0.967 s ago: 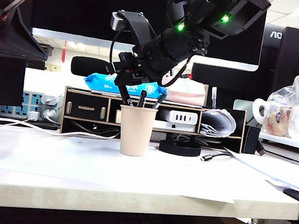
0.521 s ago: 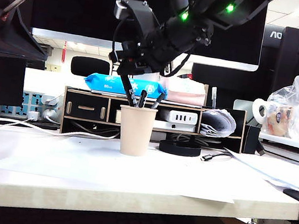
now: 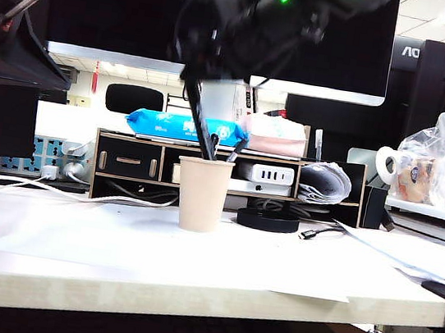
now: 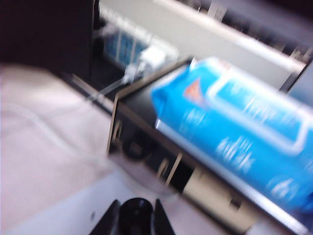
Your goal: Pick up the marker from the paper cup and put it on the table.
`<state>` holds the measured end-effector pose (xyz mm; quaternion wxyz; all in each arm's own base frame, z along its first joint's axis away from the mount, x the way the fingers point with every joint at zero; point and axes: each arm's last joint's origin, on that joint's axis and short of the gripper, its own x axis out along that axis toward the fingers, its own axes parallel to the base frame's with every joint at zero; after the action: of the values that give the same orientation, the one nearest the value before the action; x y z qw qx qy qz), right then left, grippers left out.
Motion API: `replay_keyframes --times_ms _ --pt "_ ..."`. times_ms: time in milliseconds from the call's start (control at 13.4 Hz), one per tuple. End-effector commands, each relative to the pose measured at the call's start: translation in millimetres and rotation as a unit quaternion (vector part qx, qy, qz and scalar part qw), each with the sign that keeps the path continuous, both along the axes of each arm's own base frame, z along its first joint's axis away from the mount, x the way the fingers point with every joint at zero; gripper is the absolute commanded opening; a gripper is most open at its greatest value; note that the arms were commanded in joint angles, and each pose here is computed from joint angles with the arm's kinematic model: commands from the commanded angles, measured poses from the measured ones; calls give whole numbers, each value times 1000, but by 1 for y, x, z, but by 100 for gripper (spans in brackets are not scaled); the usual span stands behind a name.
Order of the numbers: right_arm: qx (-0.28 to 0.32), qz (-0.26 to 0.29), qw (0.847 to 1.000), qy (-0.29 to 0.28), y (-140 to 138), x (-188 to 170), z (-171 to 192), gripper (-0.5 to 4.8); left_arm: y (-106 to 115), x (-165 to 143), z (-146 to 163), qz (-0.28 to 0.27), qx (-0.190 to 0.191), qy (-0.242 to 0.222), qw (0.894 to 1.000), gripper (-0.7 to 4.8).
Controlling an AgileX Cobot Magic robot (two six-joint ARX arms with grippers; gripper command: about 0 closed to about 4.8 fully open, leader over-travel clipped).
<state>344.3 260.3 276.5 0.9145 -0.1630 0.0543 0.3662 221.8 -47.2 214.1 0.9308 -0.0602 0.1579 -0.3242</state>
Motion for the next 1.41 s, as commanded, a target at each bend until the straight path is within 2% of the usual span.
replay_keyframes --times_ms 74,223,372,521,595,818,1041,1413 --pt "57 9 998 -35 -1 -2 22 41 0 1 4 -2 1 -13 1000 -3" --pt "77 25 996 -25 0 -4 25 41 0 1 3 1 1 -13 1000 -3" --pt "94 63 993 8 3 -7 23 41 2 2 3 29 10 -14 999 -3" --pt "85 88 992 29 8 -12 19 41 3 3 3 54 20 -15 998 -3" --pt "81 117 988 59 10 -15 15 41 3 3 3 54 21 -16 998 -3" --pt "51 151 980 121 14 -23 3 41 3 2 2 54 21 -13 998 -3" --pt "25 160 976 145 14 -24 -3 40 3 2 0 54 23 -2 998 -3" --pt "-63 168 960 213 32 -2 -2 40 3 1 -2 50 25 13 998 -3"
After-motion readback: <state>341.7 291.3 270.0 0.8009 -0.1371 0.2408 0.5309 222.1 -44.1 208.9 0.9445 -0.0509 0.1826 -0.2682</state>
